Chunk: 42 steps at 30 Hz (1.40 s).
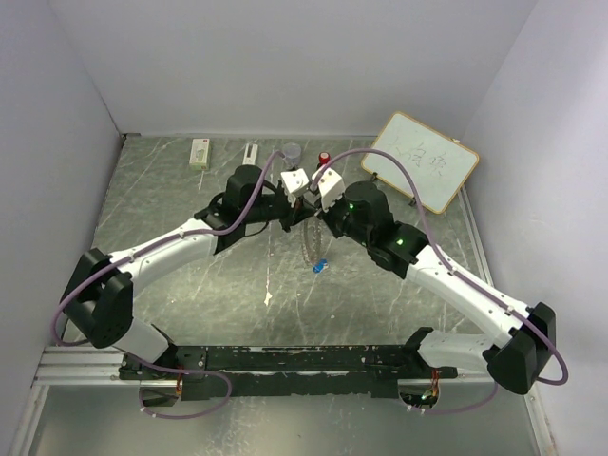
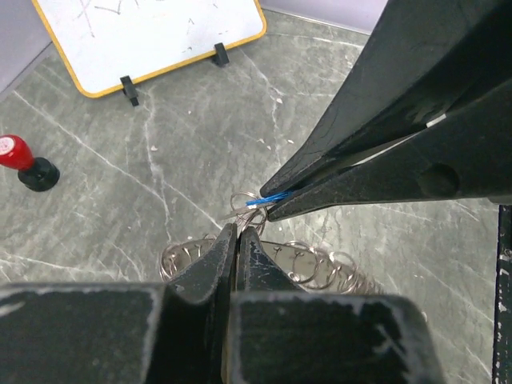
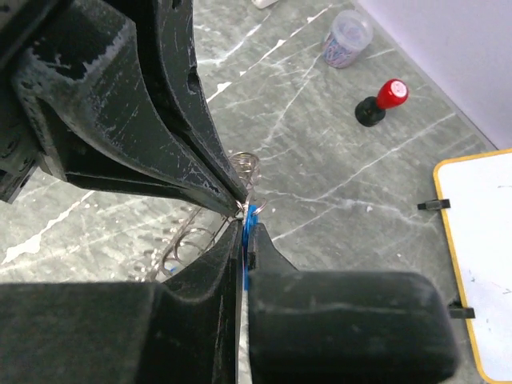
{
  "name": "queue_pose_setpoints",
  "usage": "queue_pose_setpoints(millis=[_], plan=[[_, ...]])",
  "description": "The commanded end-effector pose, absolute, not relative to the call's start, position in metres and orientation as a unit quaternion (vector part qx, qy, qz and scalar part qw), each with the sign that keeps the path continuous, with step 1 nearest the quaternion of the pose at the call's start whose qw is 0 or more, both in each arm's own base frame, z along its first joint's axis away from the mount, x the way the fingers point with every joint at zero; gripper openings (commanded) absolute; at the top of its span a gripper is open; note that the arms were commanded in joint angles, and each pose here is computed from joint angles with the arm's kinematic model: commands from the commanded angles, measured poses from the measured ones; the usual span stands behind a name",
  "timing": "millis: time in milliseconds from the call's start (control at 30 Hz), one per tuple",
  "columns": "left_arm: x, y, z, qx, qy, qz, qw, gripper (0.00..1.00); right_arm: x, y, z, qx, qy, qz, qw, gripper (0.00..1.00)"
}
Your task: Put the keys on the keyring
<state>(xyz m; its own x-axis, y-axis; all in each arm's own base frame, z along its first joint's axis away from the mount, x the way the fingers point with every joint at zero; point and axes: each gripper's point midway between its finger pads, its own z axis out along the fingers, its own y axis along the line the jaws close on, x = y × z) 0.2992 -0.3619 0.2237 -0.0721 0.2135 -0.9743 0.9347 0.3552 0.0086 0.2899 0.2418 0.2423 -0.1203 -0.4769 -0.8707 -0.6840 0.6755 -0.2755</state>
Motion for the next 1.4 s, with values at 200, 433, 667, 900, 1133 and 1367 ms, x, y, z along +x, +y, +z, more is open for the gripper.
queue_pose_setpoints(millis=[200, 433, 667, 900, 1133, 1367], plan=[[0.308, -0.368, 0.228, 0.444, 0.657, -0.338, 0.507, 0.07, 0.264, 0.288, 0.287, -0.433, 0.673, 0.170, 0.575, 0.00], [0.304, -0.360, 0.243, 0.418, 0.635, -0.346, 0.549, 0.19, 0.262, 0.285, 0.298, -0.417, 0.667, 0.177, 0.591, 0.00], [0.298, -0.349, 0.256, 0.394, 0.616, -0.348, 0.587, 0.47, 0.263, 0.284, 0.301, -0.407, 0.672, 0.179, 0.593, 0.00], [0.295, -0.336, 0.263, 0.369, 0.606, -0.343, 0.616, 0.52, 0.263, 0.284, 0.306, -0.393, 0.672, 0.187, 0.599, 0.00], [0.292, -0.327, 0.263, 0.349, 0.600, -0.340, 0.634, 0.52, 0.266, 0.288, 0.306, -0.384, 0.678, 0.192, 0.596, 0.00], [0.290, -0.316, 0.264, 0.333, 0.597, -0.333, 0.650, 0.52, 0.272, 0.287, 0.305, -0.371, 0.689, 0.183, 0.595, 0.00]])
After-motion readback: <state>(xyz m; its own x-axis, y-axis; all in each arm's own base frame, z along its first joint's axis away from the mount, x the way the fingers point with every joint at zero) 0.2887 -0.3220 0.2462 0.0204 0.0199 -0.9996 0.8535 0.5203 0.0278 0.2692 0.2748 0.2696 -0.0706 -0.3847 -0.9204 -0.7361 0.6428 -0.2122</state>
